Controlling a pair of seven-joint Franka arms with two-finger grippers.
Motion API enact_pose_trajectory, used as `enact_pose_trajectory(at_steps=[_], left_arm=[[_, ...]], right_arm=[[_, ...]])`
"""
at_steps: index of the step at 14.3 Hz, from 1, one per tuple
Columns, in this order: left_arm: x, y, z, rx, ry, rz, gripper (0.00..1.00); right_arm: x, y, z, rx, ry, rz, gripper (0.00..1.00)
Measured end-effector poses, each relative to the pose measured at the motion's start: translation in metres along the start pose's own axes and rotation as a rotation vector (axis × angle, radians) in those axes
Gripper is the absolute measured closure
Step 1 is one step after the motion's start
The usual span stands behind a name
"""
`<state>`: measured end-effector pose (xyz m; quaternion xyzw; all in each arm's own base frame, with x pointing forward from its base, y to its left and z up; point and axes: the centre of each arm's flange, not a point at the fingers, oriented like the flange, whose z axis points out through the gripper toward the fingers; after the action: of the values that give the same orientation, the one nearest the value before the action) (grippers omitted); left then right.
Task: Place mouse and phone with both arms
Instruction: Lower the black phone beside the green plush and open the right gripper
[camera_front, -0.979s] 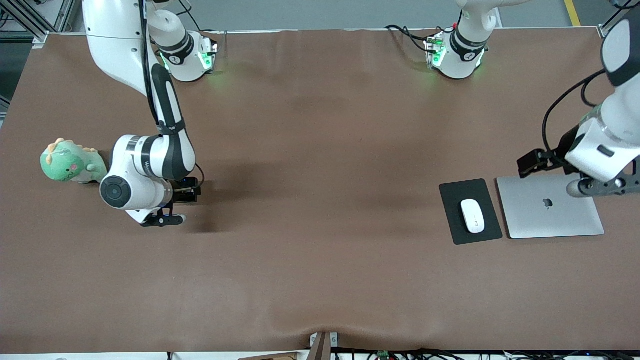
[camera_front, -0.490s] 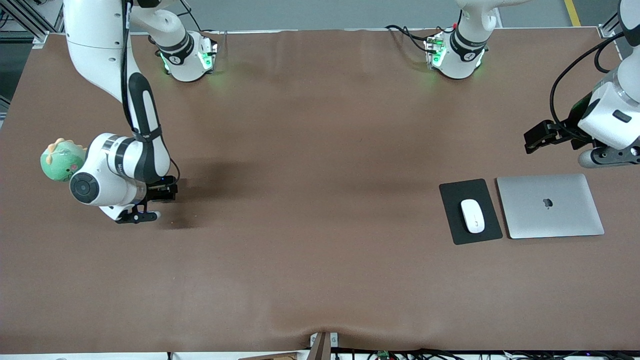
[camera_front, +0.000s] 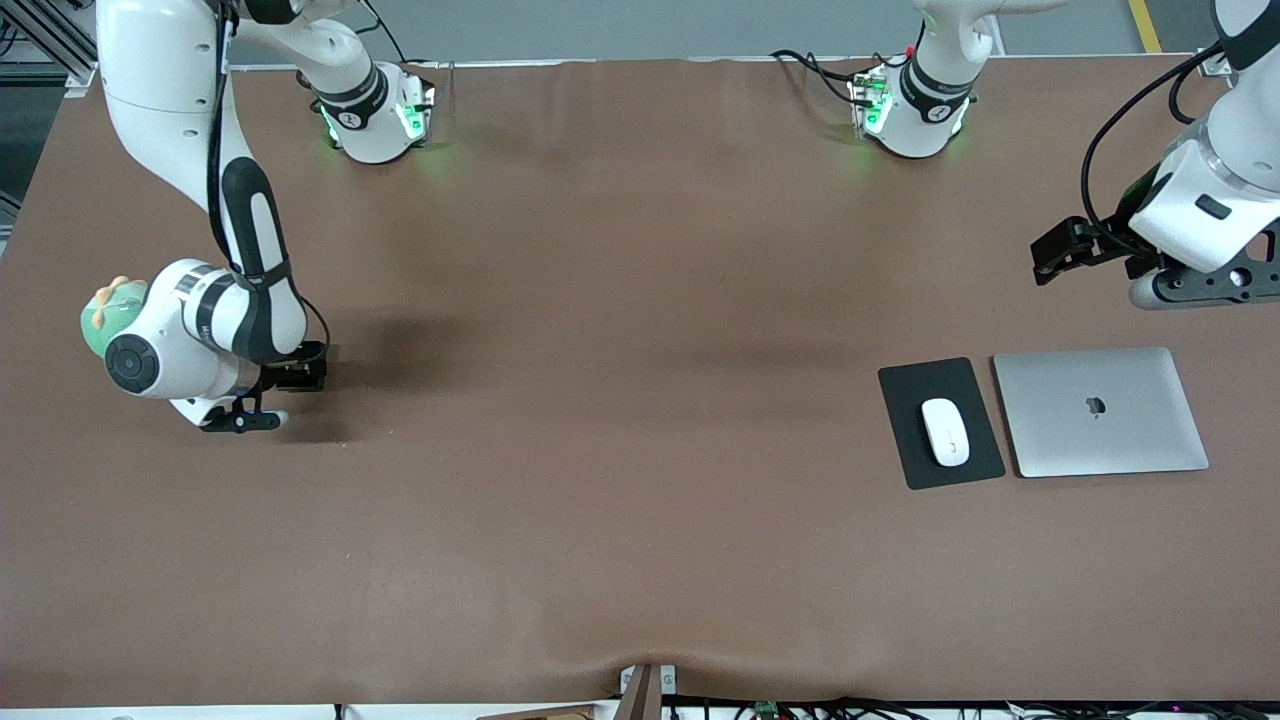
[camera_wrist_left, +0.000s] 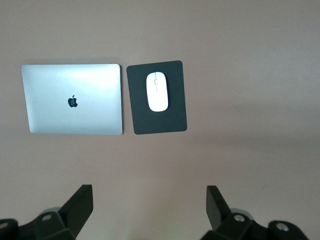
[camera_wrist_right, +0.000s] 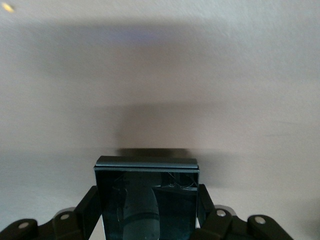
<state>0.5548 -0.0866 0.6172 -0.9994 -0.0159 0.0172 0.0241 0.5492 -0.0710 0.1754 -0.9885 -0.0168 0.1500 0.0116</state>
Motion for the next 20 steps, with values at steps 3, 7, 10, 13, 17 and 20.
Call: enact_pose_trajectory(at_steps=[3,7,10,13,17,20], left_arm=[[-0.006,-0.004,0.0,0.004,0.002,-0.007,0.0],[-0.009,-0.011,-0.002,0.004,0.01,-0.016,0.0],[-0.008,-0.011,-0.002,0.004,0.013,-0.017,0.0],[-0.008,-0.012,-0.002,0.004,0.013,-0.015,0.0],[-0.009,-0.012,0.0,0.005,0.006,0.033,0.0],[-0.009,-0.014,0.001,0.006,-0.003,0.035,0.0]], right_arm=[[-0.006,0.012,0.006,0.007,-0.008,-0.002,0.2],[-0.008,0.013,0.009,0.012,-0.017,-0.004,0.15],[-0.007,0.01,0.01,0.015,-0.022,-0.012,0.0],[0.0,0.006,-0.001,0.013,-0.004,-0.023,0.0],[0.014,-0.011,-0.025,0.024,0.009,-0.06,0.0],[0.026,-0.025,-0.046,0.015,0.05,-0.089,0.0]])
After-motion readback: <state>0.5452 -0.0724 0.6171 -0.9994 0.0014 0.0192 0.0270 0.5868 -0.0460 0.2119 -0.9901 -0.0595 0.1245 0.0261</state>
